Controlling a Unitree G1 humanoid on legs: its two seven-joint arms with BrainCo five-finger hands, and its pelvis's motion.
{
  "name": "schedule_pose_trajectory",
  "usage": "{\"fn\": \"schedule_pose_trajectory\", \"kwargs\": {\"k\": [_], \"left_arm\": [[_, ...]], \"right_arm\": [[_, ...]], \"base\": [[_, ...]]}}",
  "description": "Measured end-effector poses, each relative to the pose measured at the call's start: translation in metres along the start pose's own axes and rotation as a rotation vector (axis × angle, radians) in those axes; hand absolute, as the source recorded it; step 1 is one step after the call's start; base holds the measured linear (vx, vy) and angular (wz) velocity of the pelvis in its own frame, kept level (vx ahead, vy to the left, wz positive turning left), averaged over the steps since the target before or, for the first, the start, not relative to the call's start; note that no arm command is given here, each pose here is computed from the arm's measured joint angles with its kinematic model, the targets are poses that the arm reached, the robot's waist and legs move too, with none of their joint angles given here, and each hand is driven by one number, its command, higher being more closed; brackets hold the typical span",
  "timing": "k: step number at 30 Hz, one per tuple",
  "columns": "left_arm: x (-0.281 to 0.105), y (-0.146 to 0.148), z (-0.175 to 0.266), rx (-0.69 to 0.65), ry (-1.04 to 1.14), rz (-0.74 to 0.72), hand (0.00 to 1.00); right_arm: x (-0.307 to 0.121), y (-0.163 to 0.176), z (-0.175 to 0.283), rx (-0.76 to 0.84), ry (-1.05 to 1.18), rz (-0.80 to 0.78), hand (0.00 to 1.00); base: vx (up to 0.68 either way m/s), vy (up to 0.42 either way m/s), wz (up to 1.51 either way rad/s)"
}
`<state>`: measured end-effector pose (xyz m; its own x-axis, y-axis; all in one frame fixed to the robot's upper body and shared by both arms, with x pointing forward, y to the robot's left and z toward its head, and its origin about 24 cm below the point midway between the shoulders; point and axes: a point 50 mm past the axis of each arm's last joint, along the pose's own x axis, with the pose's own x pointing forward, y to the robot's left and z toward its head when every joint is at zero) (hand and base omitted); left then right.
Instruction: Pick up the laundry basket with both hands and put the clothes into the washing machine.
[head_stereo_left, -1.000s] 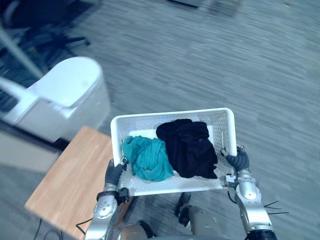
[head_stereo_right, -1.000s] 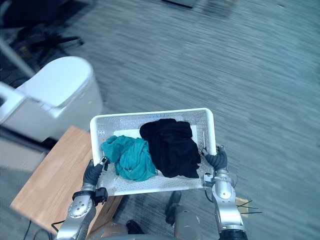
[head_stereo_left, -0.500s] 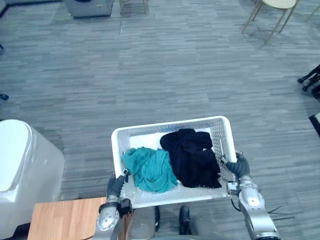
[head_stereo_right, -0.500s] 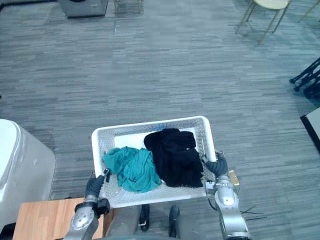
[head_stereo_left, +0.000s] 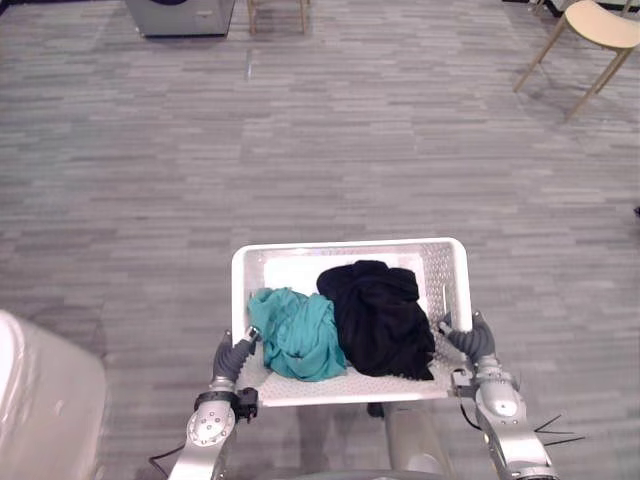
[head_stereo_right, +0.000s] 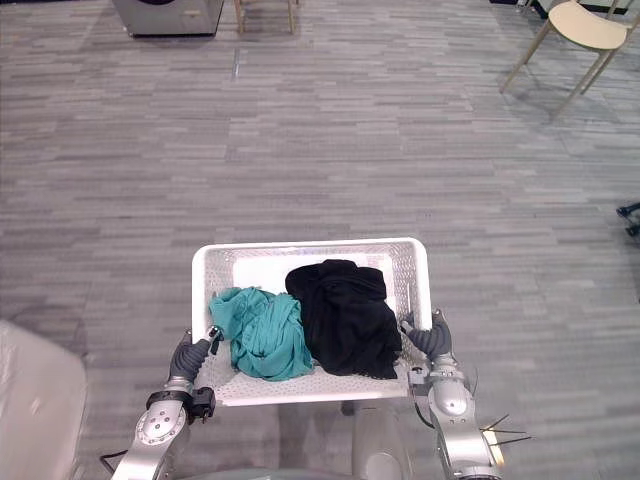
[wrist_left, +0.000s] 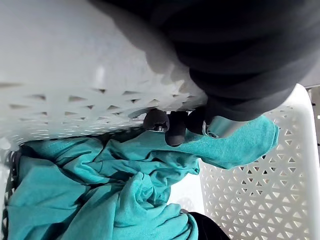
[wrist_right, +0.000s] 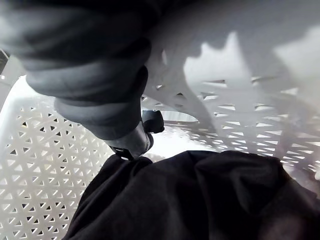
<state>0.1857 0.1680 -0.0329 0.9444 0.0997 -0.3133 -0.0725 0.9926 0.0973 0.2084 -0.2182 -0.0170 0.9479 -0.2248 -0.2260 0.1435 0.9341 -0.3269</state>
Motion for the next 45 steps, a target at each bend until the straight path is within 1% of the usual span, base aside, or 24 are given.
{"fn": "schedule_pose_trajectory", "kwargs": {"k": [2, 4, 8, 12, 14, 17, 20, 24, 26, 29, 33, 35, 38, 45], "left_arm": [[0.004, -0.002, -0.002, 0.000, 0.012, -0.003, 1.00], [-0.002, -0.008, -0.010, -0.012, 0.042, -0.017, 1.00], [-0.004, -0.006, -0.008, -0.030, 0.033, -0.012, 1.00], [-0.007, -0.004, -0.002, -0.041, 0.001, -0.004, 1.00], [-0.008, -0.001, -0.002, -0.027, -0.002, 0.003, 1.00], [-0.006, -0.003, 0.002, -0.025, -0.004, 0.002, 1.00], [-0.008, -0.004, 0.001, -0.022, -0.002, -0.001, 1.00], [-0.012, 0.005, -0.005, 0.026, 0.025, 0.002, 1.00], [-0.010, 0.010, -0.002, 0.050, 0.013, 0.001, 1.00], [-0.005, 0.010, 0.001, 0.063, 0.003, -0.007, 1.00], [-0.006, 0.008, -0.007, 0.096, 0.034, -0.019, 1.00], [-0.007, -0.002, -0.015, 0.063, 0.071, -0.026, 1.00], [-0.002, -0.007, -0.018, 0.054, 0.087, -0.030, 1.00], [-0.004, -0.008, -0.016, 0.028, 0.069, -0.033, 1.00]], "right_arm": [[-0.001, -0.002, -0.003, -0.006, 0.012, 0.000, 1.00], [-0.004, -0.007, -0.006, -0.021, 0.020, -0.010, 1.00], [-0.006, -0.008, 0.006, -0.012, -0.034, -0.027, 1.00], [0.004, -0.007, 0.017, -0.009, -0.072, -0.028, 1.00], [0.008, -0.002, 0.011, -0.006, -0.043, -0.021, 1.00], [0.015, -0.003, 0.016, -0.023, -0.059, -0.027, 1.00], [0.015, -0.002, 0.011, -0.017, -0.037, -0.029, 1.00], [0.003, 0.009, -0.006, 0.021, 0.030, -0.016, 1.00], [0.002, 0.013, -0.006, 0.030, 0.032, -0.006, 1.00], [0.001, 0.012, -0.008, 0.030, 0.038, 0.004, 1.00], [-0.008, 0.011, -0.019, 0.023, 0.079, 0.004, 1.00], [-0.008, 0.004, -0.022, -0.019, 0.090, -0.003, 1.00], [-0.006, 0.000, -0.020, -0.042, 0.084, -0.005, 1.00], [0.002, -0.003, -0.008, -0.025, 0.041, -0.017, 1.00]], "base": [[0.90, -0.206, -0.12], [0.88, -0.144, 0.05], [0.65, 0.011, -0.01], [0.62, 0.222, -0.30], [0.78, 0.342, -0.32], [0.82, 0.330, 0.12], [0.57, 0.242, -0.15], [0.62, 0.188, -0.09], [0.57, 0.107, 0.04], [0.56, 0.007, 0.21], [0.72, -0.080, 0.36], [0.98, -0.125, 0.03], [0.97, -0.150, -0.14], [0.65, 0.062, -0.22]]}}
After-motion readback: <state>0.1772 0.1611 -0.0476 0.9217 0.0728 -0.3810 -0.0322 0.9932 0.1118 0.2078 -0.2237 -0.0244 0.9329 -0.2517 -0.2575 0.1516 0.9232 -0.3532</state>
